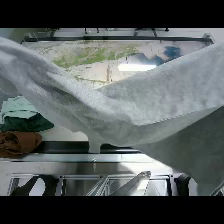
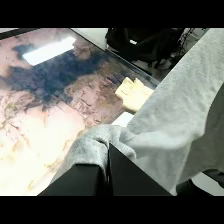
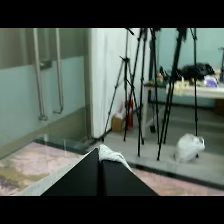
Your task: Fold the shirts.
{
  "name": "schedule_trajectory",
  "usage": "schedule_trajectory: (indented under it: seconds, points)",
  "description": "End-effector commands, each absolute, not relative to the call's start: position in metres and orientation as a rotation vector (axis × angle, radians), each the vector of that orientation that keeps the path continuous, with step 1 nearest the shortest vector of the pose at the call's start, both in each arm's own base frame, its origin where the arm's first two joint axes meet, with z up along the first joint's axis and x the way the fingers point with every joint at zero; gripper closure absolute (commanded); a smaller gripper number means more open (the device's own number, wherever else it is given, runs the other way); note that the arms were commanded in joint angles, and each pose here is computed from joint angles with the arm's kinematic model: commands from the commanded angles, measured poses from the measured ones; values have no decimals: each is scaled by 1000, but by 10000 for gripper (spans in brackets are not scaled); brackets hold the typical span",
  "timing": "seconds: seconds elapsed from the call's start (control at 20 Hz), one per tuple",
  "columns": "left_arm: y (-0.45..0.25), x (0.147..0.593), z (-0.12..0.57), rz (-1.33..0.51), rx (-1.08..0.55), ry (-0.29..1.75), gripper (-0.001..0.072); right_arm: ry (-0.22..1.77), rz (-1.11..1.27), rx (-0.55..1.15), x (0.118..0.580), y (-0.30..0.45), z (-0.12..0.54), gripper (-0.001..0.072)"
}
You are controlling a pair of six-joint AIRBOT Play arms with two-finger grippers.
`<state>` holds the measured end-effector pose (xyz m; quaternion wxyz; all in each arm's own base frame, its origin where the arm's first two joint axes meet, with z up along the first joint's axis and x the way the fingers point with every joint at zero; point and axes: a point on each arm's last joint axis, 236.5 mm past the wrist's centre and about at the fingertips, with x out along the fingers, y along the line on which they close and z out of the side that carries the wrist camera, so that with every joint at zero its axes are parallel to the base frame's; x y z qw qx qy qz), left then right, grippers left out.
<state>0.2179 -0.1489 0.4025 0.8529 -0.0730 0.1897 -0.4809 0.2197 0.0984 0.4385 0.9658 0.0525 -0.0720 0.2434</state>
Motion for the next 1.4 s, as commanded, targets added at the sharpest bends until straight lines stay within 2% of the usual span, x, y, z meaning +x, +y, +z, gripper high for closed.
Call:
schedule_trajectory:
  seconds: [0.0,0.15,0.25,0.35,0.45,0.5,0.55,0.6,0.65,0.7,0.8,0.9,1.1,1.2,1.35]
  points:
    - [-135,277,363,-990,-199,557,683,41,524,246,285,54,383,697]
    - [-134,353,236,-958,-300,900,684,341,611,511,360,47,240,696]
    - [-149,391,137,-950,-339,1094,684,539,521,639,403,48,122,696]
    - [-163,430,51,-913,-426,1213,685,687,378,680,434,38,23,696]
    - [-168,462,-8,-886,-528,1290,685,757,335,729,459,29,-35,696]
    - [-171,479,-18,-889,-649,1302,681,759,329,757,472,24,-46,695]
    - [-172,493,-14,-932,-755,1274,532,753,341,766,483,21,-46,681]
    - [-169,505,-4,-952,-849,1250,288,736,362,777,492,19,-37,481]
    - [-159,514,5,-949,-900,1242,-13,711,393,780,498,16,-20,331]
    - [-147,516,11,-939,-904,1247,-13,690,426,782,501,13,1,332]
    - [-126,503,30,-961,-900,1301,-13,704,409,766,495,-7,26,332]
    - [-110,470,34,-950,-856,1435,-10,757,359,733,473,-30,35,346]
    - [-86,393,-6,-748,-693,1675,6,950,256,700,403,-59,10,362]
    - [-75,359,-29,-628,-677,1719,6,990,182,774,368,-65,-9,362]
    - [-66,295,-52,-504,-770,1787,6,1020,90,889,318,-63,-36,362]
